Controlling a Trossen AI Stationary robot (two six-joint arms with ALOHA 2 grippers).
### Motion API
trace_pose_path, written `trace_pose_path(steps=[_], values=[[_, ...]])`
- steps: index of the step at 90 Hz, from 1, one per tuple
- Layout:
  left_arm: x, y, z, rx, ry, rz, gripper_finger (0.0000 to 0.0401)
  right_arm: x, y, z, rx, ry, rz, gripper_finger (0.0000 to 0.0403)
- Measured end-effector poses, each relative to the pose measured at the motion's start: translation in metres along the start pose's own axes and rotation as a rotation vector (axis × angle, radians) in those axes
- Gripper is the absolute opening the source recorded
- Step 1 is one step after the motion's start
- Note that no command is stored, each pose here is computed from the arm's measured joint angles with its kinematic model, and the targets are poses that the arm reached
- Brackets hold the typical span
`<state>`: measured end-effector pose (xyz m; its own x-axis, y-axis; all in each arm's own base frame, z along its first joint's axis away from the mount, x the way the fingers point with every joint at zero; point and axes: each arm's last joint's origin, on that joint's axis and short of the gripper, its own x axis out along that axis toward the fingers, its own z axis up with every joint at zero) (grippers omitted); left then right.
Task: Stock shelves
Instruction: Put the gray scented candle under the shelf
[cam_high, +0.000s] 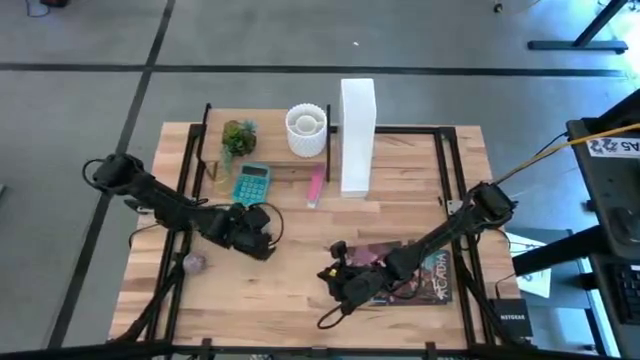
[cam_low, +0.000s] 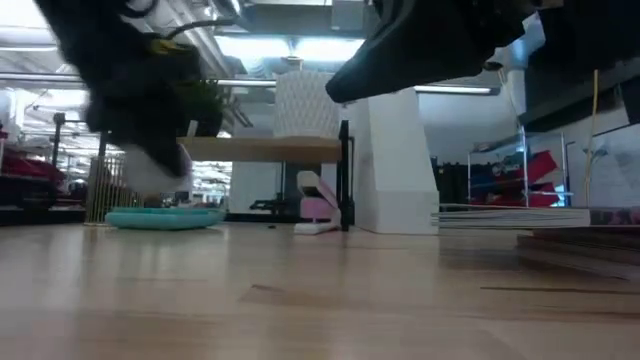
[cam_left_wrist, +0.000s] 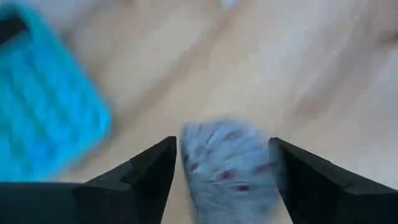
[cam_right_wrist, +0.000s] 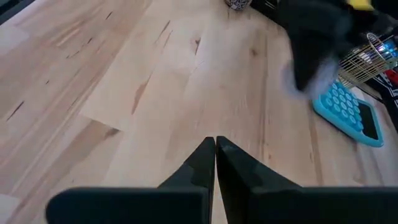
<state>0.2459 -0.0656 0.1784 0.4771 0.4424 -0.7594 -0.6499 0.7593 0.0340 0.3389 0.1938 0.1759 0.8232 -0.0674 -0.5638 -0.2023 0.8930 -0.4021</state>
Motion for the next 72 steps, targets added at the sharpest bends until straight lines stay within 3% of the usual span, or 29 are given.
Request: trace_pose_path(steps=[15,29,47,58,72], values=[[0.032,0.0,0.021,0.154,-0.088,0.08,0.0236,0.0,0.0,0.0,0.002,0.002,0.002,0.0],[0.054,0.0,0.033,0.266,-0.054,0.158,0.0236,0.0,0.001,-0.001,0.019,0.005,0.006,0.0],[0.036,-0.012,0.057,0.399,-0.012,0.187,0.0236,0.0,0.001,-0.002,0.019,0.022,0.013,0.0],[0.013,-0.018,0.064,0.442,0.163,0.098,0.0236,0.0,0.001,-0.003,0.029,0.03,0.014,0.0],[0.007,-0.02,0.046,0.422,0.359,-0.022,0.0236,0.0,0.001,-0.003,0.04,0.028,0.013,0.0]])
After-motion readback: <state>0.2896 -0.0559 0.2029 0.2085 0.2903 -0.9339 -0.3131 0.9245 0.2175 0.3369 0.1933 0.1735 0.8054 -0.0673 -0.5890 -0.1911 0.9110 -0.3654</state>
